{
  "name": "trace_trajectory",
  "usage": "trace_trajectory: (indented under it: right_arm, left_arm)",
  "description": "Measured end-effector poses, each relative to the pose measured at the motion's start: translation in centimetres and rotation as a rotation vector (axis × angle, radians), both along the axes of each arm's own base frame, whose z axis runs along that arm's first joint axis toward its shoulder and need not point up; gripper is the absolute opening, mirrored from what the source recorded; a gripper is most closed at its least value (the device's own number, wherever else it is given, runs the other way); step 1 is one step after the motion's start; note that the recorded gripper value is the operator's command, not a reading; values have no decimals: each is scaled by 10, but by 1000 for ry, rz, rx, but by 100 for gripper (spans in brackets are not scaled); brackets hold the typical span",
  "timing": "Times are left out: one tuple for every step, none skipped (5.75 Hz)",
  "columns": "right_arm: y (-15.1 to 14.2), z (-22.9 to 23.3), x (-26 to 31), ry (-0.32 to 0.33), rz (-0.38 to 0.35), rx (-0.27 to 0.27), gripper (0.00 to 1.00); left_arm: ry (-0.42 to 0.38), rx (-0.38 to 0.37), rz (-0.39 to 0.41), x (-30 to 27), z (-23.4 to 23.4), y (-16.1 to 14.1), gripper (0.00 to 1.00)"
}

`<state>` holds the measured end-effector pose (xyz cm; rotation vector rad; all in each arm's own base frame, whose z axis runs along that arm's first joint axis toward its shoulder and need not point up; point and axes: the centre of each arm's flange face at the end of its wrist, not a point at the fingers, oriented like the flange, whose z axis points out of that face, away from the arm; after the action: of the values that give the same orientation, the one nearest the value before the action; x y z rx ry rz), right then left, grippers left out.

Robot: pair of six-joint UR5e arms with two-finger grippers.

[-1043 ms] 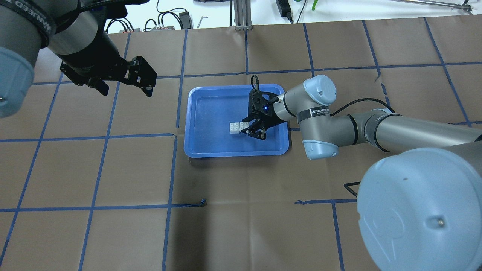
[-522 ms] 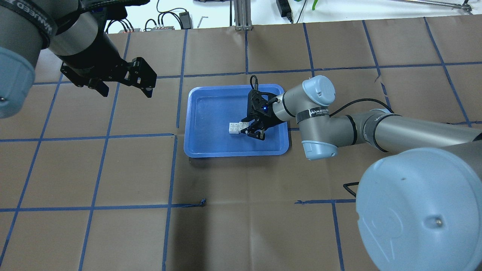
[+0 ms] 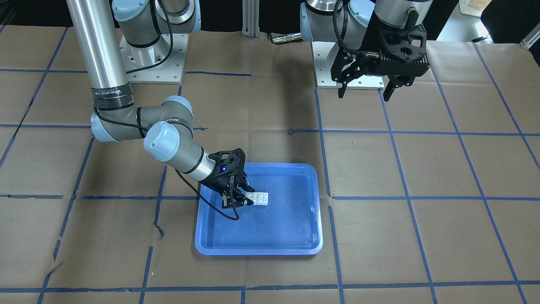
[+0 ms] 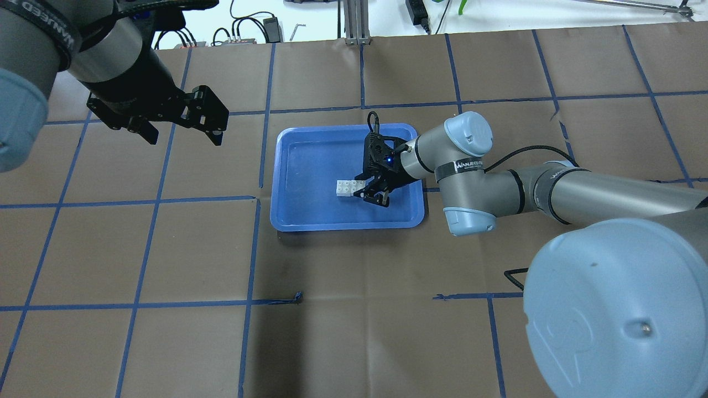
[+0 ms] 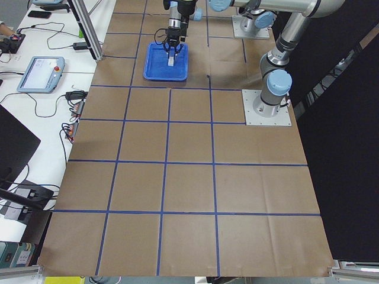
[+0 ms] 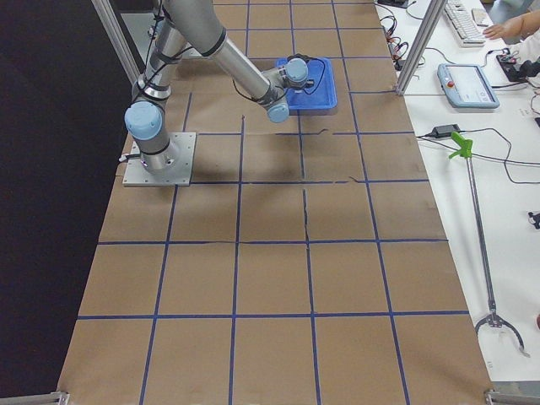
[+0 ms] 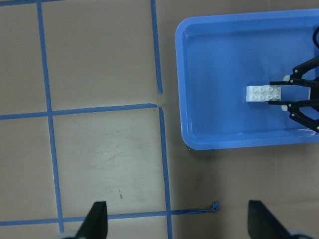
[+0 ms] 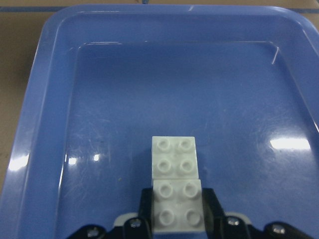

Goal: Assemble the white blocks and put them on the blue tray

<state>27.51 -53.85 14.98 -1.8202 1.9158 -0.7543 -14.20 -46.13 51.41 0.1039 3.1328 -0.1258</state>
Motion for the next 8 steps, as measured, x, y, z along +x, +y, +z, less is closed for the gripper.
trace_trajectory:
  right_arm:
    - [0,0,0,0,-1,2,24]
    - [0,0,0,0,-3,4,32]
    - [0,0,0,-2,-6,5,42]
    - [0,0,0,-4,-7,4,46]
    - [-1,1,0,-6,-8,3,52]
    - [-1,2,1,-8,-7,2,63]
    - [-1,2,1,-9,-8,2,82]
    - [-2,2,1,-10,-14,7,90]
  left_arm:
    - [-1,4,0,0,2,0,100]
    - [-1,2,0,1,4,0,100]
    - [0,3,-1,1,4,0,100]
    - [2,6,-2,0,3,1,100]
    - [3,8,-2,0,2,1,100]
    - [2,8,-2,0,2,1,100]
    - [1,8,-2,1,2,1,100]
    - [0,7,-3,1,3,1,100]
